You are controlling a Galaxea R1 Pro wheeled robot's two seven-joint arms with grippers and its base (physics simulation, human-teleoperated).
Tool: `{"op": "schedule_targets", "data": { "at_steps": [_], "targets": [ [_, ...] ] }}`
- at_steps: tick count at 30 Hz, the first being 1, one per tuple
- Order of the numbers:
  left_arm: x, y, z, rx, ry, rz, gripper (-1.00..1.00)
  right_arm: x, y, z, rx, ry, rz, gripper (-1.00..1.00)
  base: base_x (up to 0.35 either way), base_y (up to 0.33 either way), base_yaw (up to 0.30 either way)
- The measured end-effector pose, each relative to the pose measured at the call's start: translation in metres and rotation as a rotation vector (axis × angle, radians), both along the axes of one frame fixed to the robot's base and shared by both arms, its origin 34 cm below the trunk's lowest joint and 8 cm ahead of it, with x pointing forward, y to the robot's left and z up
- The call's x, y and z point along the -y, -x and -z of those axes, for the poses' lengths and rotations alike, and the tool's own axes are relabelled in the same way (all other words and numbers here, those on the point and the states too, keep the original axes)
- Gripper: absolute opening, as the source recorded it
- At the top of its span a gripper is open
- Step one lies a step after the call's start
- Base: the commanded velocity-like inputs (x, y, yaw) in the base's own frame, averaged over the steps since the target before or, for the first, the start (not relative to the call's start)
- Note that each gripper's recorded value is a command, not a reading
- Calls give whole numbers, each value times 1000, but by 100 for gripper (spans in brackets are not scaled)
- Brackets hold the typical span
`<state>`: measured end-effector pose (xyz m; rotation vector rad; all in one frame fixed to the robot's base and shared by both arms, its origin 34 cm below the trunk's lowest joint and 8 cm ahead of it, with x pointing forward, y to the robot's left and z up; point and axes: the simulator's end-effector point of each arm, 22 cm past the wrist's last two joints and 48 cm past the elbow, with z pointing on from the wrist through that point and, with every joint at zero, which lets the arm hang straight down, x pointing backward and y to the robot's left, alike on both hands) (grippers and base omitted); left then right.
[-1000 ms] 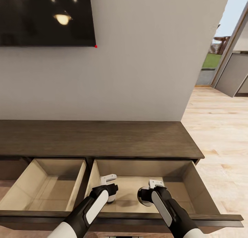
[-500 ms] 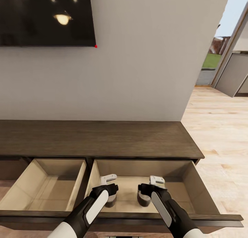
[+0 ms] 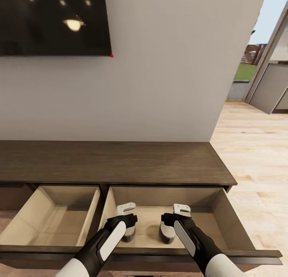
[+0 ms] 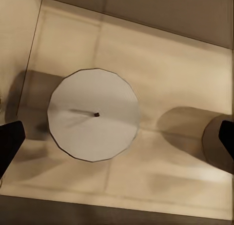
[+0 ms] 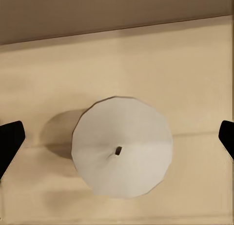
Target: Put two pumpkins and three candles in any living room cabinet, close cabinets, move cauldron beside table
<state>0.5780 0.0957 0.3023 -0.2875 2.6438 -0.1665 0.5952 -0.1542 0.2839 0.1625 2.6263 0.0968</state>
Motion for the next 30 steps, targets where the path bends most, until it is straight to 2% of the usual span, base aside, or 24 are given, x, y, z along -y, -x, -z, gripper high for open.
{"op": "schedule_targets", "data": {
  "at_steps": [13, 20, 30],
  "targets": [
    [2, -16, -37, 71, 14, -5, 100, -1, -11, -29, 53, -3, 0, 100, 0, 0, 0],
    [6, -18, -57, 73, 20, 24, 100, -1, -16, -45, 82, -3, 0, 100, 0, 0, 0],
    [8, -26, -84, 121, 28, 27, 100, -1, -23, -68, 122, -3, -1, 100, -70, 19, 0]
  ]
}}
